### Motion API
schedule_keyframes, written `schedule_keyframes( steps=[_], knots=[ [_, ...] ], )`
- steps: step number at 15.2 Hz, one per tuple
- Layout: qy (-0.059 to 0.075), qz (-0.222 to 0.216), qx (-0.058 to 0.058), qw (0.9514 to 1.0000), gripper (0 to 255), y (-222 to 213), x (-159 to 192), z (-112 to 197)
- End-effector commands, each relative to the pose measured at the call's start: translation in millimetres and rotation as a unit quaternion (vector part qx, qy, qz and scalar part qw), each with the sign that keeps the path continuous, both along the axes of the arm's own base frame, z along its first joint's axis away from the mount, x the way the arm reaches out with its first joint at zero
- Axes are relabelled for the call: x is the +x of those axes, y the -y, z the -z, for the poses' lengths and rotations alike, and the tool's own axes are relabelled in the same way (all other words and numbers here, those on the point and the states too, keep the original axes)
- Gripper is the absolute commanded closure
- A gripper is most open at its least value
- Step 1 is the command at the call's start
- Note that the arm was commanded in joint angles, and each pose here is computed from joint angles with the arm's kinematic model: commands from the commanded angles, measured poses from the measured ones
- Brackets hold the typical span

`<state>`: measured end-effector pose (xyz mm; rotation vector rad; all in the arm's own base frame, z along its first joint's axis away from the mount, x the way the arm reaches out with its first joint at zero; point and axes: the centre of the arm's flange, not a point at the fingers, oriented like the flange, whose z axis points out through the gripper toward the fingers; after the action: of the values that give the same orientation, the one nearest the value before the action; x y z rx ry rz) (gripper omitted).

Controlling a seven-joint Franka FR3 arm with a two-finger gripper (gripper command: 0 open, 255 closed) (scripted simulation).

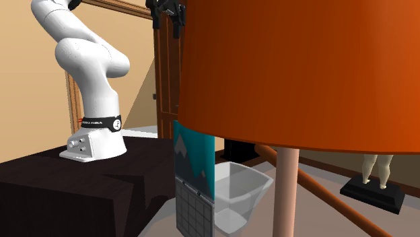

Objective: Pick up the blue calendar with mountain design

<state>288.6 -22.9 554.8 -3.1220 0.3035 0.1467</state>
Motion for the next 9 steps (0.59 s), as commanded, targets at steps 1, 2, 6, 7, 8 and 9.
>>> schedule_keyframes(
  steps=[1, 2, 6, 7, 8, 9],
  knots=[
    [0.000, 0.000, 0.000, 1.0000, 0, 0, 0, 0],
    [-0.002, 0.005, 0.002, 1.0000, 0, 6, 4, 11],
    [-0.008, 0.027, 0.008, 0.9996, 0, 31, 20, 58],
    [-0.009, 0.032, 0.009, 0.9994, 0, 37, 24, 69],
    [-0.011, 0.037, 0.011, 0.9992, 0, 43, 27, 81],
    [-0.012, 0.043, 0.012, 0.9989, 0, 49, 31, 92]
  ],
)
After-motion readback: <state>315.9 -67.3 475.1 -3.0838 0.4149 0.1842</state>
